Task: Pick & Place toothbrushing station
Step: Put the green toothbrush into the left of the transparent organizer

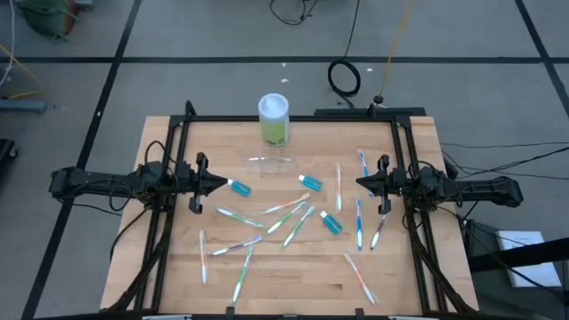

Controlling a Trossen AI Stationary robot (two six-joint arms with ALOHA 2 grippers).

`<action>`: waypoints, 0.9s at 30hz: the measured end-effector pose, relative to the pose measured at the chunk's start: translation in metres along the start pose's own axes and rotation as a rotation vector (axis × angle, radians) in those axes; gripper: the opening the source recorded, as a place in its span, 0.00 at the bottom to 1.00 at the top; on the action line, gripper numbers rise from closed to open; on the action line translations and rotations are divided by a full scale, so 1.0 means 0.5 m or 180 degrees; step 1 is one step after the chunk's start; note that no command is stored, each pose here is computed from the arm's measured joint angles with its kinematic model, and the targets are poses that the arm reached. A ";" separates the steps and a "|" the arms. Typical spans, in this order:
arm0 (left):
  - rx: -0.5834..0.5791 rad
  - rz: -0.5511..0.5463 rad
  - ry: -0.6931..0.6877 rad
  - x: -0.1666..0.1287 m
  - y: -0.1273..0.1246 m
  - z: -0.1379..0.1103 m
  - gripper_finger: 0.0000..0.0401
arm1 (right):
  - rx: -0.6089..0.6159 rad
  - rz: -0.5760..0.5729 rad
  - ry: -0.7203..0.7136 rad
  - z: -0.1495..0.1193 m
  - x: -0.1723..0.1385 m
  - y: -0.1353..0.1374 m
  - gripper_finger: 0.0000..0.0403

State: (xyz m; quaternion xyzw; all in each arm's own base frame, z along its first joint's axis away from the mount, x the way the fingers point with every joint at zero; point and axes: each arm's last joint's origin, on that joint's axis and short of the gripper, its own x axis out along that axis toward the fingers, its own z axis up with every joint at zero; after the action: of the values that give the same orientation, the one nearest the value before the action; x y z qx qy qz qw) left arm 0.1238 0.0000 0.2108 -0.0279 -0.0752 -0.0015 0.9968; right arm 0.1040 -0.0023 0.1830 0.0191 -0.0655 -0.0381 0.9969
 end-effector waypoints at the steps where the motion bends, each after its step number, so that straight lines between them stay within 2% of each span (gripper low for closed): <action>1: 0.0051 0.0007 -0.0008 0.000 0.000 0.001 0.06 | 0.0000 0.0001 0.0001 0.000 0.000 0.000 0.00; 5: 0.0086 0.0191 -0.0222 0.001 0.003 0.020 0.06 | 0.0000 0.0001 0.0001 0.000 0.000 0.000 0.00; 8: 0.0141 0.0327 -0.0289 0.006 0.002 0.065 0.06 | 0.0000 0.0001 0.0000 0.000 0.000 0.000 0.00; 12: 0.0304 0.0421 0.0062 0.018 0.000 0.129 0.06 | 0.0000 0.0001 0.0001 0.000 0.000 0.000 0.00; 16: 0.0234 0.0770 0.0332 0.039 0.004 0.181 0.06 | 0.0000 0.0001 0.0000 0.000 0.000 0.000 0.00; 21: 0.0236 0.0795 0.0811 0.064 0.003 0.198 0.06 | 0.0000 0.0001 0.0000 0.000 0.000 0.000 0.00; 27: 0.0189 0.0804 0.1040 0.095 0.003 0.184 0.06 | 0.0002 0.0002 -0.0025 0.002 0.000 0.000 0.00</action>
State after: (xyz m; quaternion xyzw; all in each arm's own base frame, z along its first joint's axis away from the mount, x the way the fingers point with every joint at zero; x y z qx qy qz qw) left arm 0.1573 0.0067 0.3085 -0.0071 0.0916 0.1212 0.9884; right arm 0.1039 -0.0023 0.1838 0.0193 -0.0694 -0.0378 0.9967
